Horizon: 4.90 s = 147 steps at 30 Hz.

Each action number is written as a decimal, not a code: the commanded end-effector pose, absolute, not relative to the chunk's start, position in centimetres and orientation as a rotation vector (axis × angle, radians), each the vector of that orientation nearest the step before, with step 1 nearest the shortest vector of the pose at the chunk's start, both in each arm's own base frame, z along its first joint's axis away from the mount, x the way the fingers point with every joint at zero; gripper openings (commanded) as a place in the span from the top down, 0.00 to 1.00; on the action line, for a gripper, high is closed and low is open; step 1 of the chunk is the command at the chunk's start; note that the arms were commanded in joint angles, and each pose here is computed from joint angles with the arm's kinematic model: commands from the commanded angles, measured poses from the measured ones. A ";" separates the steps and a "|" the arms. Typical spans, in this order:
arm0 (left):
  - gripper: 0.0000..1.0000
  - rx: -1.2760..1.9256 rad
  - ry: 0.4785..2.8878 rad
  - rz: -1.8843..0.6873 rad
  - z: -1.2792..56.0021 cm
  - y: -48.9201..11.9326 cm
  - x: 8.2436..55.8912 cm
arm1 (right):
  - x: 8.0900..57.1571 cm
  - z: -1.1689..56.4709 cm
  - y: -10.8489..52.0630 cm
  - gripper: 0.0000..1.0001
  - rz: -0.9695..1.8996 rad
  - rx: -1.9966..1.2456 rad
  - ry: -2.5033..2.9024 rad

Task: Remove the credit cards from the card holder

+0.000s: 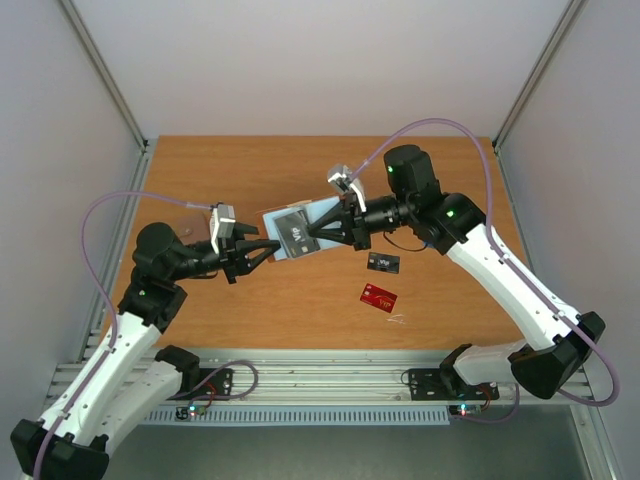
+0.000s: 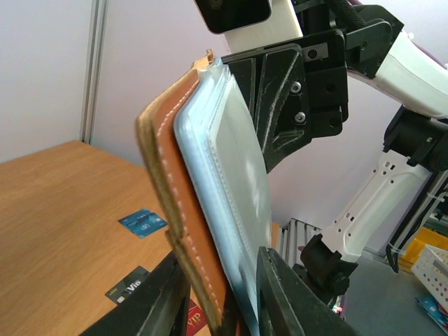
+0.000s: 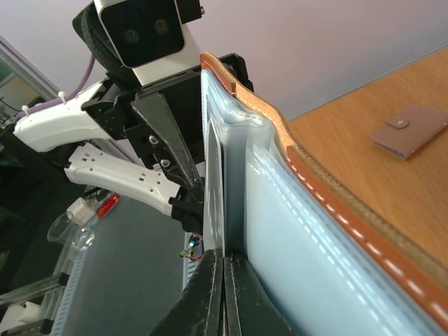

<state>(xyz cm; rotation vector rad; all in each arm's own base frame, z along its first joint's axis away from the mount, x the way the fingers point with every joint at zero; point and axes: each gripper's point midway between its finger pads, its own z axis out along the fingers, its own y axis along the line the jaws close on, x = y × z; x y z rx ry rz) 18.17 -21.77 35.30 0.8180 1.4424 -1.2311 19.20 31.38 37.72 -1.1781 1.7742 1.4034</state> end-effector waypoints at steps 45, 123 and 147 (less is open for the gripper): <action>1.00 0.207 1.931 -0.485 25.0 -12.6 28.1 | 26.0 21.8 16.2 0.99 0.299 -1.381 2.446; 1.00 0.467 1.594 -1.041 34.2 -18.9 24.2 | 24.7 37.6 34.7 0.53 0.942 -0.869 1.649; 1.00 0.577 1.498 -1.133 35.6 -19.9 22.2 | 28.4 32.5 35.4 0.40 0.595 -0.856 1.880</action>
